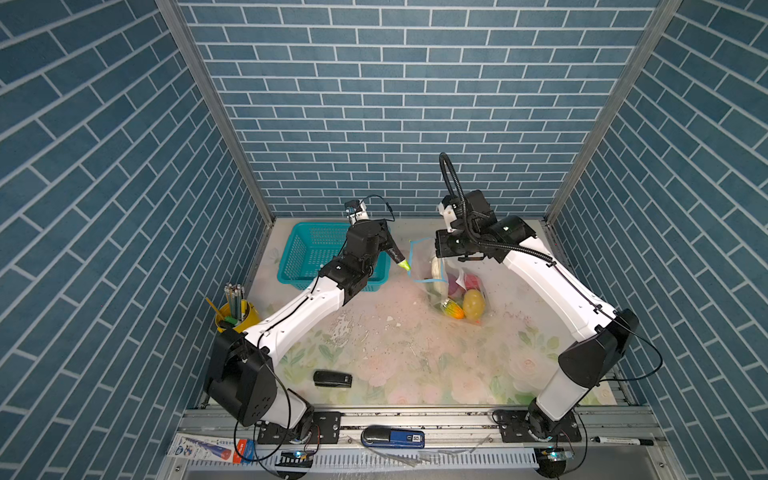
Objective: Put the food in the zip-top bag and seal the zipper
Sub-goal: 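Lift the zucchini out of the basket with the left gripper, then carry the zucchini to the bag mouth, lower it in, open the left gripper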
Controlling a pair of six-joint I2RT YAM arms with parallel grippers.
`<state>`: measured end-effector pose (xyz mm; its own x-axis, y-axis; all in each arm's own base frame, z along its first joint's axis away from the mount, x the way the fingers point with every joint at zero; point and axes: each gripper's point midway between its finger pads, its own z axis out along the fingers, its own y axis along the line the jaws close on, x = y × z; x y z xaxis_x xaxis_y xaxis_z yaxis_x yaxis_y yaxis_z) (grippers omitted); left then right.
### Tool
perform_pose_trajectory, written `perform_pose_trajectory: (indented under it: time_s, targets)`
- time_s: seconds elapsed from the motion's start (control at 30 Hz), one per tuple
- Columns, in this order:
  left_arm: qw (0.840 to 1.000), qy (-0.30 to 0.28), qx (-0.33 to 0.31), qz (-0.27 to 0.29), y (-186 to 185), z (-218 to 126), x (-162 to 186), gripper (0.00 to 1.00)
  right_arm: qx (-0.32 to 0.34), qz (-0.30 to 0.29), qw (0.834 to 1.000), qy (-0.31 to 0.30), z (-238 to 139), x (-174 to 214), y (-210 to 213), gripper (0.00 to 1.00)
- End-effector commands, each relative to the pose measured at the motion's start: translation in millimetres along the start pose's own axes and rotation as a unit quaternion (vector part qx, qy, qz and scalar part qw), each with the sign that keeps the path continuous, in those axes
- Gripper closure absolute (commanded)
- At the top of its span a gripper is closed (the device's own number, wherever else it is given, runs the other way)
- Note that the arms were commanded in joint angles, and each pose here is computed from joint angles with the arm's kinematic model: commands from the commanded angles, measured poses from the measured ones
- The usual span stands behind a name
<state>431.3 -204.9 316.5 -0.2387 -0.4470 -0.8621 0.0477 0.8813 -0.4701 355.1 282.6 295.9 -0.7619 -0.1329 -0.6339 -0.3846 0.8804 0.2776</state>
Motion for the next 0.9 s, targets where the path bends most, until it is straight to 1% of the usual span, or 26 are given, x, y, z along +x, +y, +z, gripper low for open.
perform_pose_trajectory:
  time_s: [0.0, 0.1, 0.13, 0.27, 0.37, 0.6, 0.7, 0.87]
  targets:
    - [0.996, -0.085, -0.005, -0.018, -6, -9, -22, 1.0, -0.024, 0.024, 0.999, -0.018, -15, -6, 4, 1.0]
    - [0.995, -0.096, 0.002, 0.0, -15, -11, -11, 1.0, -0.025, 0.029, 0.999, -0.024, -20, -8, 3, 1.0]
    - [0.995, -0.101, 0.004, 0.007, -19, -13, -8, 1.0, -0.039, 0.03, 0.999, -0.02, -21, -6, 8, 1.0]
    - [0.992, -0.122, 0.018, 0.025, -35, -16, 2, 1.0, -0.05, 0.036, 0.998, -0.025, -25, -5, 10, 1.0]
    - [0.991, -0.124, 0.027, 0.037, -45, -15, 6, 1.0, -0.055, 0.038, 0.997, -0.024, -26, -4, 11, 1.0]
    - [0.985, -0.137, 0.057, 0.092, -68, -24, 28, 1.0, -0.055, 0.038, 0.997, -0.032, -33, -5, 10, 1.0]
    - [0.983, -0.13, 0.071, 0.105, -76, -27, 44, 0.97, -0.055, 0.038, 0.997, -0.035, -35, -7, 10, 1.0]
    - [0.976, -0.132, 0.103, 0.139, -87, -34, 63, 0.84, -0.054, 0.039, 0.997, -0.039, -37, -9, 8, 1.0]
